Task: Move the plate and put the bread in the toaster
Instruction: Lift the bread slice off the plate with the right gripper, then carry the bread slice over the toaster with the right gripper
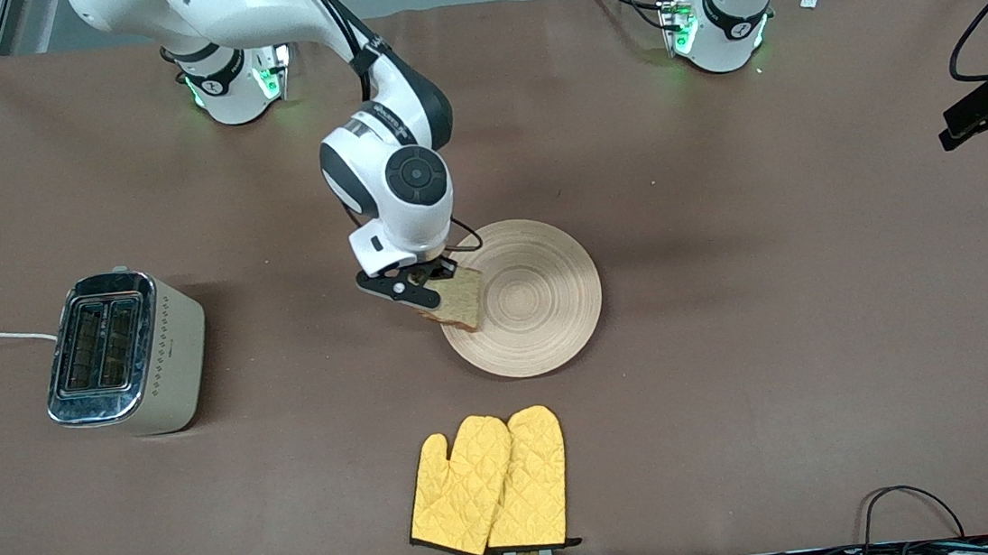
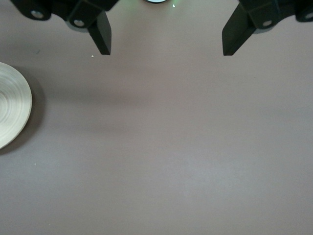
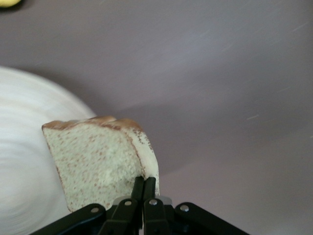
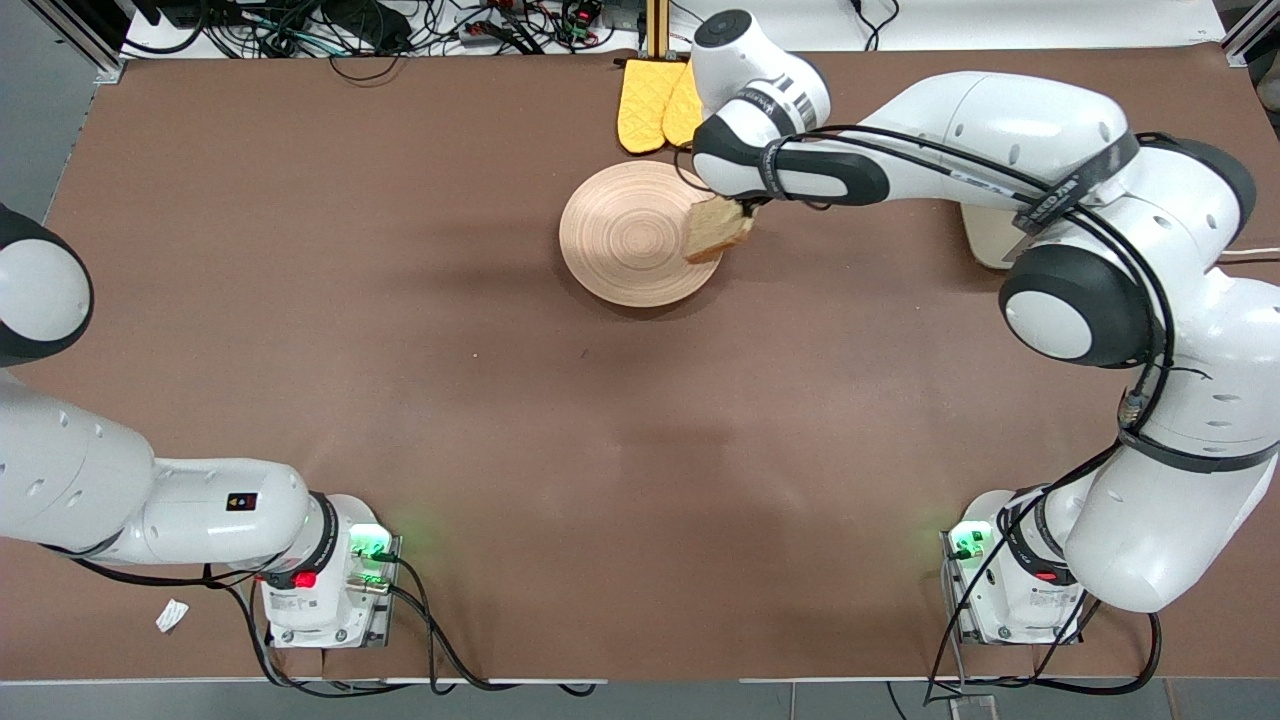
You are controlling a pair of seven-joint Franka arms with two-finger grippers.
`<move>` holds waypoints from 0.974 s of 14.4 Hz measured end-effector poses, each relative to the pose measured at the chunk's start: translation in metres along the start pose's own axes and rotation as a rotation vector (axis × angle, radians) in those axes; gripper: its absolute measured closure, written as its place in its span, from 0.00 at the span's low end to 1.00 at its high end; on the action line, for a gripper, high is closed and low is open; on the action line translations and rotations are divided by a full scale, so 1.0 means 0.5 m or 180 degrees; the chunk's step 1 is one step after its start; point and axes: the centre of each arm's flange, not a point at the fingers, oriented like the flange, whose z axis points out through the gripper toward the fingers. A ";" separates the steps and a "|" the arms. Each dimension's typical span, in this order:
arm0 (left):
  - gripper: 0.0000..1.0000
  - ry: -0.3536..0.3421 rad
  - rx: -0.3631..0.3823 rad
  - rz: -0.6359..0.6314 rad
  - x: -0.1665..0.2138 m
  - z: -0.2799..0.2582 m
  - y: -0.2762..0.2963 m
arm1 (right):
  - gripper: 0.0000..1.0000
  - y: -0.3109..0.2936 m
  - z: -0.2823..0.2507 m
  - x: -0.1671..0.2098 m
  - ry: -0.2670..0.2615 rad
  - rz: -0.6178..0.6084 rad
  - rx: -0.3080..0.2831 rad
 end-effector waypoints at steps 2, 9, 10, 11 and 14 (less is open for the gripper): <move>0.00 0.0012 -0.0001 0.0033 -0.003 -0.004 0.021 | 0.98 0.042 -0.033 0.015 0.0031 -0.0098 -0.0315; 0.00 0.0000 0.0000 0.0075 -0.007 0.001 0.039 | 0.98 0.220 -0.062 0.149 -0.0176 -0.0252 -0.1218; 0.00 0.0009 0.0001 0.0079 -0.010 0.004 0.040 | 0.98 0.239 -0.060 0.159 -0.0149 -0.0314 -0.1396; 0.00 0.0030 0.0001 0.0087 -0.014 0.006 0.043 | 0.98 0.254 -0.060 0.168 -0.0107 -0.0353 -0.1553; 0.00 0.0067 0.0004 0.0119 -0.030 0.012 0.053 | 0.98 0.287 -0.066 0.195 0.0100 -0.0409 -0.1936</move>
